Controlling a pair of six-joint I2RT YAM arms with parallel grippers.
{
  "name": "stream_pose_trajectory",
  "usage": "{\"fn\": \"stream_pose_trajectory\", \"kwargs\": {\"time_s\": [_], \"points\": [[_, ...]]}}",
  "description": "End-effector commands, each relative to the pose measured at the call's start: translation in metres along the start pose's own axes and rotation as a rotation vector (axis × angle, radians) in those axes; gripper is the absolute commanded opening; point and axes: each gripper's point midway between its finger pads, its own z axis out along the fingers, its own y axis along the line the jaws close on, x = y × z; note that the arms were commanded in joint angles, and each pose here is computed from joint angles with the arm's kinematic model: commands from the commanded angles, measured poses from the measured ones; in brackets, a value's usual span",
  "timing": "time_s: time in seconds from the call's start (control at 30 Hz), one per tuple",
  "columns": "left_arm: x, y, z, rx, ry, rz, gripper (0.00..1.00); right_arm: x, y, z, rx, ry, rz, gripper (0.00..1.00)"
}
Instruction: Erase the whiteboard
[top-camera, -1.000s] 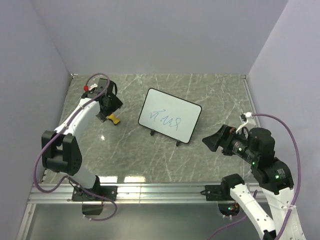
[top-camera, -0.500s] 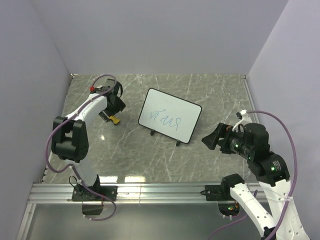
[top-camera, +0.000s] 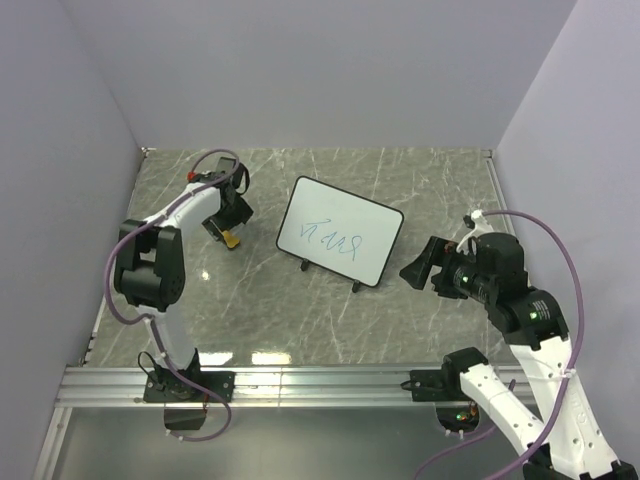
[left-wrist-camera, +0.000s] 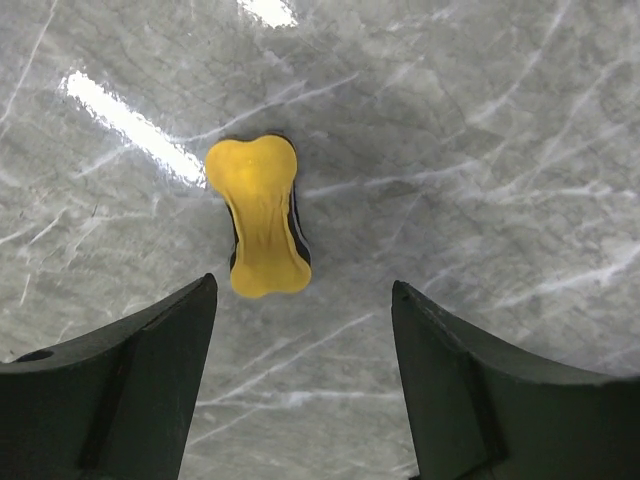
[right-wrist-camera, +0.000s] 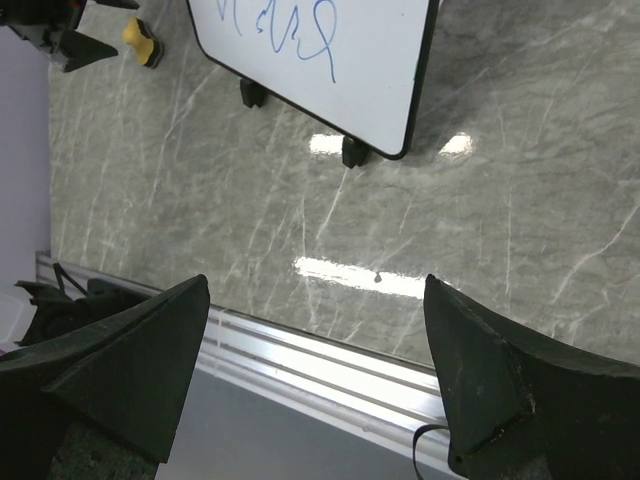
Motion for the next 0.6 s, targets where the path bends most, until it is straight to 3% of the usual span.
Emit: {"fn": "stream_pose_trajectory", "kwargs": {"time_s": [0.0, 0.4, 0.57], "points": [[-0.010, -0.001, 0.007, -0.001, -0.023, 0.003, 0.75, -0.011, 0.001, 0.006, 0.004, -0.036, -0.034, 0.94], [-0.002, 0.018, 0.037, -0.032, 0.018, -0.002, 0.69, -0.017, -0.003, 0.020, 0.028, -0.019, -0.037, 0.94], [0.000, 0.017, 0.046, -0.030, 0.030, -0.001, 0.61, -0.018, -0.003, 0.025, 0.034, -0.010, -0.039, 0.94]]}}
